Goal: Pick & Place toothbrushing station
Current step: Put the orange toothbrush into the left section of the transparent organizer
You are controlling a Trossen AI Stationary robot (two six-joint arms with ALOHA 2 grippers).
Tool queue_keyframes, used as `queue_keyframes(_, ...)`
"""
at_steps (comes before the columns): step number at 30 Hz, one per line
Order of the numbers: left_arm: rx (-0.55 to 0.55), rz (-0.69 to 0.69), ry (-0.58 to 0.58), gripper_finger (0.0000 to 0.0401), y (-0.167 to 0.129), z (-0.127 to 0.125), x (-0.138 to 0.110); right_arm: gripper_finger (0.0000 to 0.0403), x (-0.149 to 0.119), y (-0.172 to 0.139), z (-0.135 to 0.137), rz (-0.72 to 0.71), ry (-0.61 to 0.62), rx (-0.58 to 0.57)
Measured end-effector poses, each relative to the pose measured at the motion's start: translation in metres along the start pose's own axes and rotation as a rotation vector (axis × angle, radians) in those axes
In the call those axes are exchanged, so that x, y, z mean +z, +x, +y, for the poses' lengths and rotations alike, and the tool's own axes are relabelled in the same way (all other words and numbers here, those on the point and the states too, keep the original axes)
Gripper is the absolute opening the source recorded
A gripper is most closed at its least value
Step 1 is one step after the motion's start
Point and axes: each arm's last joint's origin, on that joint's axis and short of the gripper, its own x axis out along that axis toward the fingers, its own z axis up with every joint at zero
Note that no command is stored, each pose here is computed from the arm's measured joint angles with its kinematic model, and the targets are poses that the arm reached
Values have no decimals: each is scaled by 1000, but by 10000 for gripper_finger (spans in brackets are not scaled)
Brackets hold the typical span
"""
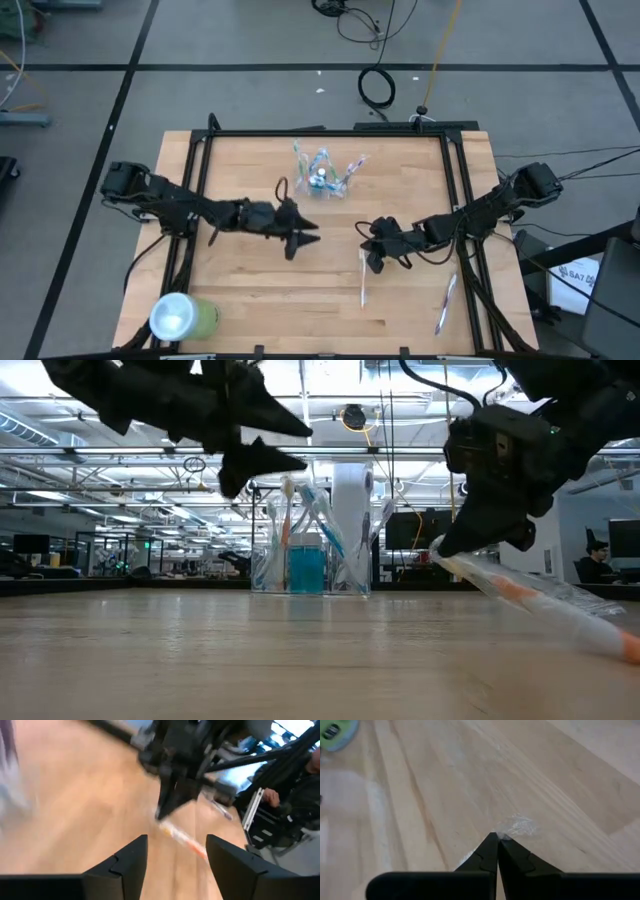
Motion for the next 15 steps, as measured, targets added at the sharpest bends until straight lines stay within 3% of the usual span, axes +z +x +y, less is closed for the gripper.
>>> queue_keyframes(7, 64, 28, -214, 218, 37, 6, -46, 0, 4, 0, 5, -40, -12, 47)
queue_keyframes(11, 63, 65, -204, 218, 69, 8, -59, 0, 5, 0, 5, -49, -17, 54)
queue_keyframes(15, -29, 131, -171, 218, 105, 3, -64, 0, 5, 0, 5, -48, -32, 51)
